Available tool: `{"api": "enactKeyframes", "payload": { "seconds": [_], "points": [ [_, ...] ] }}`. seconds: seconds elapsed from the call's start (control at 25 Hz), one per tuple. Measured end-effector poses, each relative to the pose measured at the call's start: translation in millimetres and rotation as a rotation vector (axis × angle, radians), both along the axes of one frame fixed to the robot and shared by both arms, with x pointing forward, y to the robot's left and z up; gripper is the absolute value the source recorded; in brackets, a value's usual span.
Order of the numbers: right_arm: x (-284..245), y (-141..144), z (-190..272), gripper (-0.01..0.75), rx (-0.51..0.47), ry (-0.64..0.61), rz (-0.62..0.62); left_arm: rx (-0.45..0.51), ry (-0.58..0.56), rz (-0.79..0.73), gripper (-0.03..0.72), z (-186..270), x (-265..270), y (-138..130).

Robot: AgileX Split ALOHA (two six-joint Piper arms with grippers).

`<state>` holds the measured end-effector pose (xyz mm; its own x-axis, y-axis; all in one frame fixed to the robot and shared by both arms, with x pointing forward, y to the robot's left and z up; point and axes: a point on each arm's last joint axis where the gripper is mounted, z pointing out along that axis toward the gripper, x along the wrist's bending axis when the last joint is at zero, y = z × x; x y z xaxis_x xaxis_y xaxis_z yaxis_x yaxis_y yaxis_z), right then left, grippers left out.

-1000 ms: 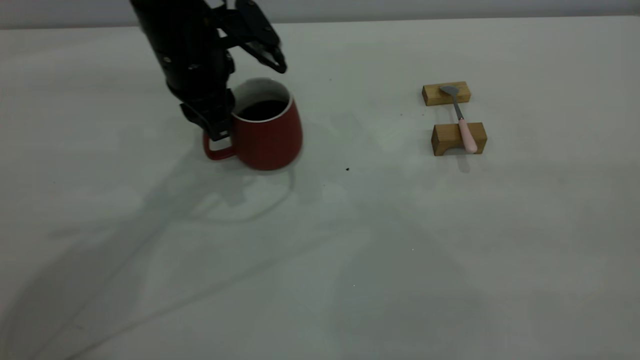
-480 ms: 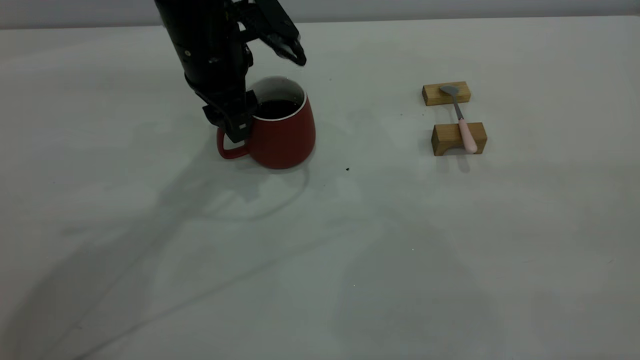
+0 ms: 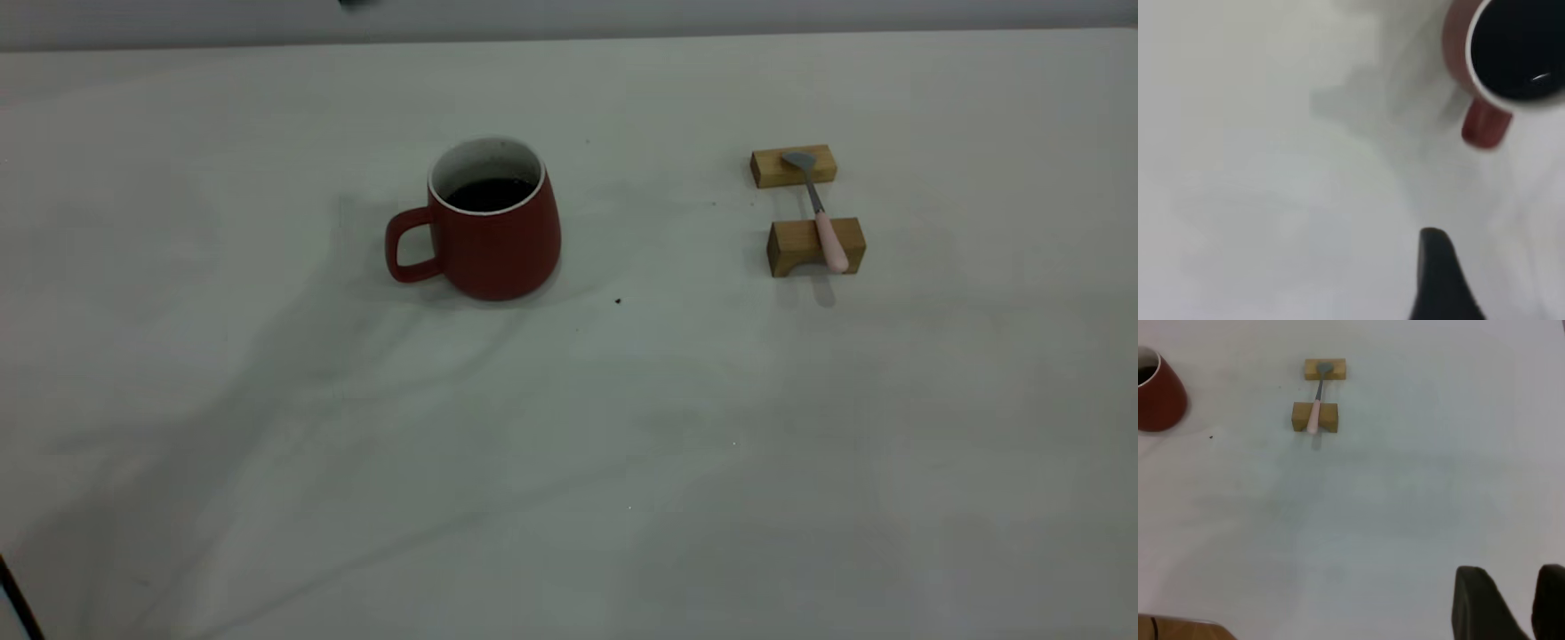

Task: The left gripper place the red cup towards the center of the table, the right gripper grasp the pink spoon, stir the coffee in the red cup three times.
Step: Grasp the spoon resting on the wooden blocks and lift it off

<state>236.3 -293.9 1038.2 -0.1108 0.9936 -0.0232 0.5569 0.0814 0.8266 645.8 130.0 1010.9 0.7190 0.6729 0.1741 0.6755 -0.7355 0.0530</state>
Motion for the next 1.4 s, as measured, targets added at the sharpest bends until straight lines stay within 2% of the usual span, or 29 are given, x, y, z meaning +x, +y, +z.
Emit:
{"api": "enactKeyframes", "payload": {
  "seconds": [0.24,0.48,0.6,0.76,0.96,1.16,1.4],
  "points": [
    [0.0,0.0,0.0,0.239,0.000,0.000,0.000,-0.087,-0.160,0.069,0.383,73.3,-17.4,8.0],
    [0.0,0.0,0.0,0.239,0.000,0.000,0.000,-0.184,-0.292,0.164,0.309,133.9,-48.6,22.1],
    [0.0,0.0,0.0,0.239,0.000,0.000,0.000,-0.236,-0.319,0.233,0.280,156.0,-80.2,35.4],
    [0.0,0.0,0.0,0.239,0.000,0.000,0.000,-0.304,-0.323,0.267,0.250,174.0,-150.2,63.0],
    [0.0,0.0,0.0,0.239,0.000,0.000,0.000,-0.317,-0.328,0.289,0.244,156.0,-242.6,107.0],
    [0.0,0.0,0.0,0.239,0.000,0.000,0.000,-0.313,-0.344,0.498,0.244,102.9,-315.1,155.9],
    [0.0,0.0,0.0,0.239,0.000,0.000,0.000,-0.407,-0.533,0.638,0.244,61.1,-385.7,171.2]
  ]
}}
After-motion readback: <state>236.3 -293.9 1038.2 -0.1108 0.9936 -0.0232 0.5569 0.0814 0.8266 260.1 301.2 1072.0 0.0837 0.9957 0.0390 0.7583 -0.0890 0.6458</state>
